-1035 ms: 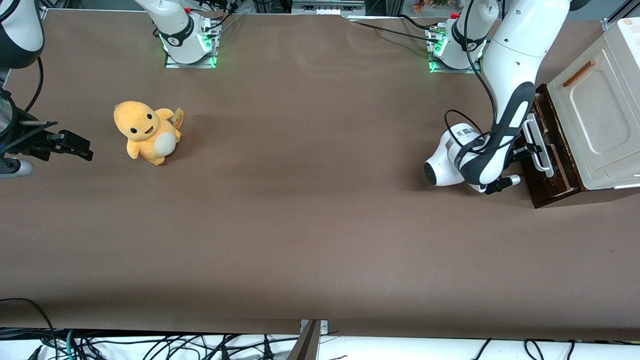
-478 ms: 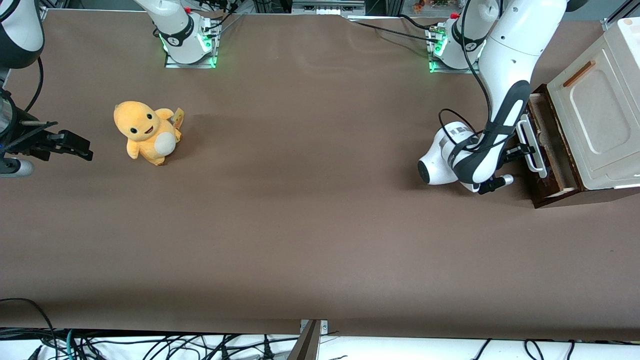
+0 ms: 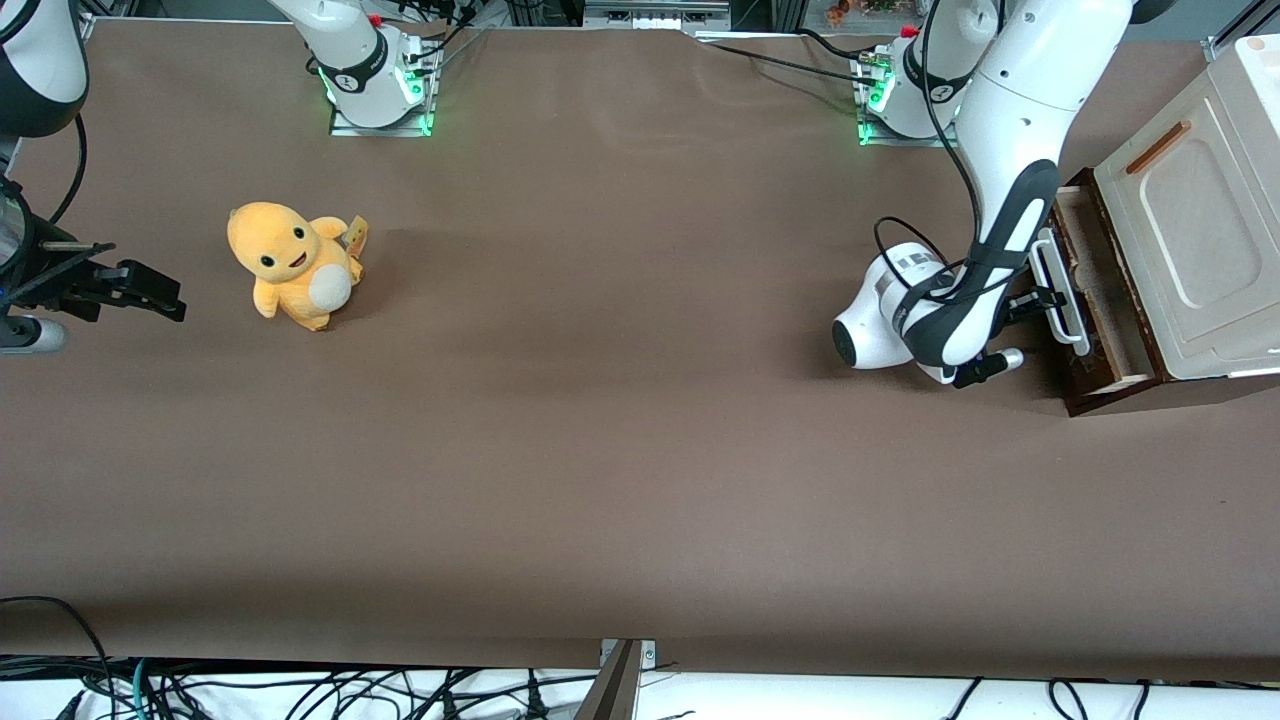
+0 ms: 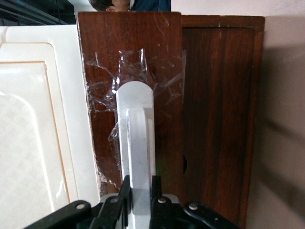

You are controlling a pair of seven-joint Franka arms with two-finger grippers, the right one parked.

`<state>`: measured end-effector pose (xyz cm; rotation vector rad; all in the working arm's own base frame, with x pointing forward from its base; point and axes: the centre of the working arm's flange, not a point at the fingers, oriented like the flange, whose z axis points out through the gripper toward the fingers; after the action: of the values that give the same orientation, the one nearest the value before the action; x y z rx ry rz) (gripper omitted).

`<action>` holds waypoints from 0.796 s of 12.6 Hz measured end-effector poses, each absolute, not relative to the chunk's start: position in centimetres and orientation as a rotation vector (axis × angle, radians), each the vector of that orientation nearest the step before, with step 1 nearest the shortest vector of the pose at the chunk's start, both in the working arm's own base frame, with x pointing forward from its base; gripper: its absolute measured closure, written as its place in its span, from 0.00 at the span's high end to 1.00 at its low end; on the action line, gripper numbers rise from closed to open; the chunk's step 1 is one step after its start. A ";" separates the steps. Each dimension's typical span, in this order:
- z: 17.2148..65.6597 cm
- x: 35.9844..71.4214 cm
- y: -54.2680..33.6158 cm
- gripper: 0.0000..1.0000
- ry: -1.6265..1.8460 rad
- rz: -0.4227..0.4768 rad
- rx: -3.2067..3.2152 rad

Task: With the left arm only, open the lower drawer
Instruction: 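Pull the handle outward with the left gripper, sliding the drawer out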

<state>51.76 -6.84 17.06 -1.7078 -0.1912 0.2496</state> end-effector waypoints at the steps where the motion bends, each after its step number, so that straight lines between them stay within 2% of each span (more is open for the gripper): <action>1: 17.2 51.8 -7.1 0.19 -0.194 0.249 -1.714; 10: 17.3 51.9 -7.5 0.19 -0.205 0.259 -1.724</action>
<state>51.87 -7.50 17.33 -1.7238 -0.2054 0.2592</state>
